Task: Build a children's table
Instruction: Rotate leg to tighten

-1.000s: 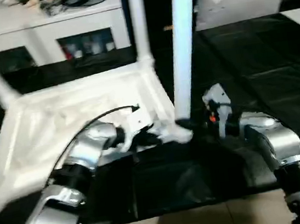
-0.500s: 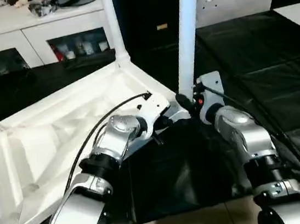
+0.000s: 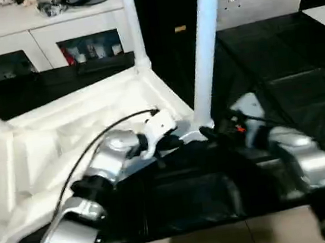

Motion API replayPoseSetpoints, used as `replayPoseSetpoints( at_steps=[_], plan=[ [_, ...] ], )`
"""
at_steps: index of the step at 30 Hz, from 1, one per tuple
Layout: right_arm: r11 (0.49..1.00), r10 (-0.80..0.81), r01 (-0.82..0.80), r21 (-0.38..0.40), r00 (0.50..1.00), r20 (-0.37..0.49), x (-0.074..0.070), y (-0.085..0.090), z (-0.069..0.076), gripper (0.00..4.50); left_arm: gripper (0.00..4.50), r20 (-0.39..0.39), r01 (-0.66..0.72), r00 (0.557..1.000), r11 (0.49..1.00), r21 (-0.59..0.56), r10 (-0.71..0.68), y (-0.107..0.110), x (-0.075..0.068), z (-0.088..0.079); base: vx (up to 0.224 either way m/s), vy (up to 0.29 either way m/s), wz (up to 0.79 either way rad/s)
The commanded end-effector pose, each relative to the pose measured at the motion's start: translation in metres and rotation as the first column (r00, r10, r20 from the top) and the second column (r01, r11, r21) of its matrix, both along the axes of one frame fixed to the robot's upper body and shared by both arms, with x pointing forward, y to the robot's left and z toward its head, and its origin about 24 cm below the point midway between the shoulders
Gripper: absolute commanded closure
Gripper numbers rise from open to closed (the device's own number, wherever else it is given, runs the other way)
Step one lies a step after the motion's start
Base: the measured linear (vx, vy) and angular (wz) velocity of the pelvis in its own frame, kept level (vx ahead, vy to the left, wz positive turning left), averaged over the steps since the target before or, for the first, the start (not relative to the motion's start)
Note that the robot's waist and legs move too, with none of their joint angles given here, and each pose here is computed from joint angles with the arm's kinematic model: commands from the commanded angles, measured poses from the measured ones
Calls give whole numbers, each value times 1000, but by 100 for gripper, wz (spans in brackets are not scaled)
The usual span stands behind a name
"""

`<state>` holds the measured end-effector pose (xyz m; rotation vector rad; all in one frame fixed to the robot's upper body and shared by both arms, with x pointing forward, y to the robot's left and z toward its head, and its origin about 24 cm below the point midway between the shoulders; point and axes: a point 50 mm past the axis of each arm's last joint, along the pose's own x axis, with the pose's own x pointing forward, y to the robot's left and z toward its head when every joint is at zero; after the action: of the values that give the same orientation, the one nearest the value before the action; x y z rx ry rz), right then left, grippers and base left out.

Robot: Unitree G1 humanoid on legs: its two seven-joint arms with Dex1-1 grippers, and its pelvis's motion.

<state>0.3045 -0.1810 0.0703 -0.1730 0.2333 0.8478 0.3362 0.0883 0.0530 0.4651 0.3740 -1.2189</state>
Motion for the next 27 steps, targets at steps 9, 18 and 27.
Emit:
replayPoseSetpoints(
  at_steps=[9, 18, 27],
  plan=[
    [949, 307, -307, -70, 952, -24, -3, -11, 17, 8, 450, -21, 370, 929, 925, 89, -370, 14, -21, 4, 0, 0, 0],
    [868, 494, -497, 10, 861, -117, -13, -4, 13, 87, 450, -59, 538, 843, 837, 98, -535, 19, -36, 6, 0, 0, 0],
    [811, 584, -580, 79, 796, -160, -19, 9, 8, 174, 450, -50, 545, 838, 833, 97, -543, 12, -36, 7, 0, 0, 0]
  ],
)
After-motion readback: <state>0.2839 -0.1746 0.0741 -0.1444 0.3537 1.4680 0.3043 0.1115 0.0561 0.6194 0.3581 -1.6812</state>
